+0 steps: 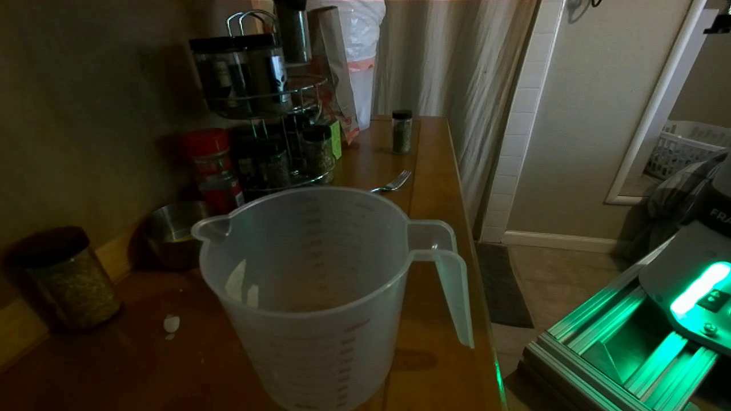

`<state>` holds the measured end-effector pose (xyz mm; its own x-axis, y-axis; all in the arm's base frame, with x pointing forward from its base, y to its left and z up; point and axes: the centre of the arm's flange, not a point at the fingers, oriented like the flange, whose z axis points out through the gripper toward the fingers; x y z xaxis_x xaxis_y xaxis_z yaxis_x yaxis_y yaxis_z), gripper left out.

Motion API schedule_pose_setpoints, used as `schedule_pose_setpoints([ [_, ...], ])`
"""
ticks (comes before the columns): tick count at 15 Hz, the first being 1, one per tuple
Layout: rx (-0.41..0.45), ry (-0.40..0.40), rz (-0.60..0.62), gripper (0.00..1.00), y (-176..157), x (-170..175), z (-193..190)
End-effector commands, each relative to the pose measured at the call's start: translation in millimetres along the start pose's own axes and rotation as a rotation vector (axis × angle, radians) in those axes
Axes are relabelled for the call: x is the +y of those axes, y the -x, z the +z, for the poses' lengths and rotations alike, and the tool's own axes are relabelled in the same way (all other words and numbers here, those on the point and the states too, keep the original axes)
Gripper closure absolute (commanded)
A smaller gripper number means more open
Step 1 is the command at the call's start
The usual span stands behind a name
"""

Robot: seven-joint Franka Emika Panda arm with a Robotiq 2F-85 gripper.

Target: Remove one jar from the top of the stand and put it on the counter.

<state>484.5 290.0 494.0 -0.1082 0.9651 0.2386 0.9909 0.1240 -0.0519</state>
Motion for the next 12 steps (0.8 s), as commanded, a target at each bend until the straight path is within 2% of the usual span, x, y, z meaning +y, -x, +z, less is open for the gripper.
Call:
schedule_pose_setpoints([
  [1,0.104,0.081,0.109,0.74,14.7,-48.5,-56.6],
  [3,0.099,0.136,0.207,0.74,33.2,-65.8,-75.4],
  [6,0.087,0.183,0.353,0.74,69.5,-86.9,-82.0],
  [12,0.105,0.259,0.643,0.74,163.2,-100.1,-49.9],
])
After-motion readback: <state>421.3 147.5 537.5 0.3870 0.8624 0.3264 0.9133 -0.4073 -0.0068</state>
